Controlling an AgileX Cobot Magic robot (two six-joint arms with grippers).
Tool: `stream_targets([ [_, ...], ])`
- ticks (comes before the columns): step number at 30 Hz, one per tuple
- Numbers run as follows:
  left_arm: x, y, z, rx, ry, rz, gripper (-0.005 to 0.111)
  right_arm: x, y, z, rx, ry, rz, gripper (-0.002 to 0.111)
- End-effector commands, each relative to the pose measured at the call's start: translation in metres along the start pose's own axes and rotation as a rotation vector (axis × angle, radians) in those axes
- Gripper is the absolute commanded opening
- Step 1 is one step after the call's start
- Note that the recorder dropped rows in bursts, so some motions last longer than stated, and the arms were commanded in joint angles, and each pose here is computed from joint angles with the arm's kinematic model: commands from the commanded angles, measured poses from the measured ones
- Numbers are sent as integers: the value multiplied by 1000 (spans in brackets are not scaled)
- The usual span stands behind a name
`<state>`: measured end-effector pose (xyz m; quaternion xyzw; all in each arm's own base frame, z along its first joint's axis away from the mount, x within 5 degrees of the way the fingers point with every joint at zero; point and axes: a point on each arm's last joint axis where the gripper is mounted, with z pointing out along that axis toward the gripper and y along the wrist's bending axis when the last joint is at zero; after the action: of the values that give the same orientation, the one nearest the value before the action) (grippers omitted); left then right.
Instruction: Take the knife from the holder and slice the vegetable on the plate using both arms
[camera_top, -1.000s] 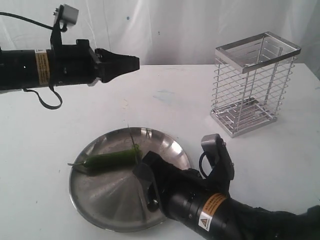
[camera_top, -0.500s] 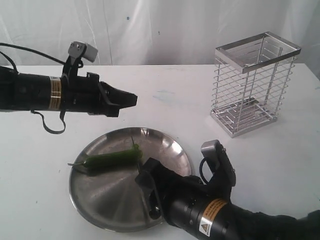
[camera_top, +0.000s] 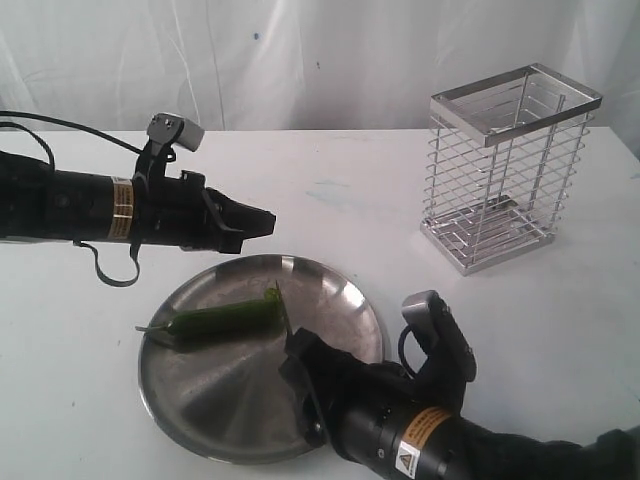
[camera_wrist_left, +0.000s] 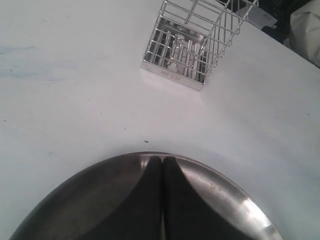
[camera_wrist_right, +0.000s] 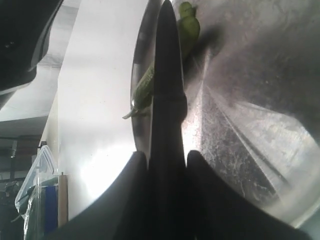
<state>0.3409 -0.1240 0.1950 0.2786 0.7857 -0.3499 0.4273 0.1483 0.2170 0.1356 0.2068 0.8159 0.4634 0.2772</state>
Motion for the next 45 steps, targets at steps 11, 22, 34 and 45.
stream_targets([
  [11,-1,-1,-1,1,-10,0,0,7,9,4,-200,13,38,0],
  [22,-3,-6,-1,50,-28,0,0,14,-7,7,-136,-2,65,0],
  [34,-3,-5,-1,40,-23,8,0,14,-17,6,-89,-14,63,0],
  [45,15,-16,20,96,68,16,0,14,-19,6,-75,-10,61,0],
])
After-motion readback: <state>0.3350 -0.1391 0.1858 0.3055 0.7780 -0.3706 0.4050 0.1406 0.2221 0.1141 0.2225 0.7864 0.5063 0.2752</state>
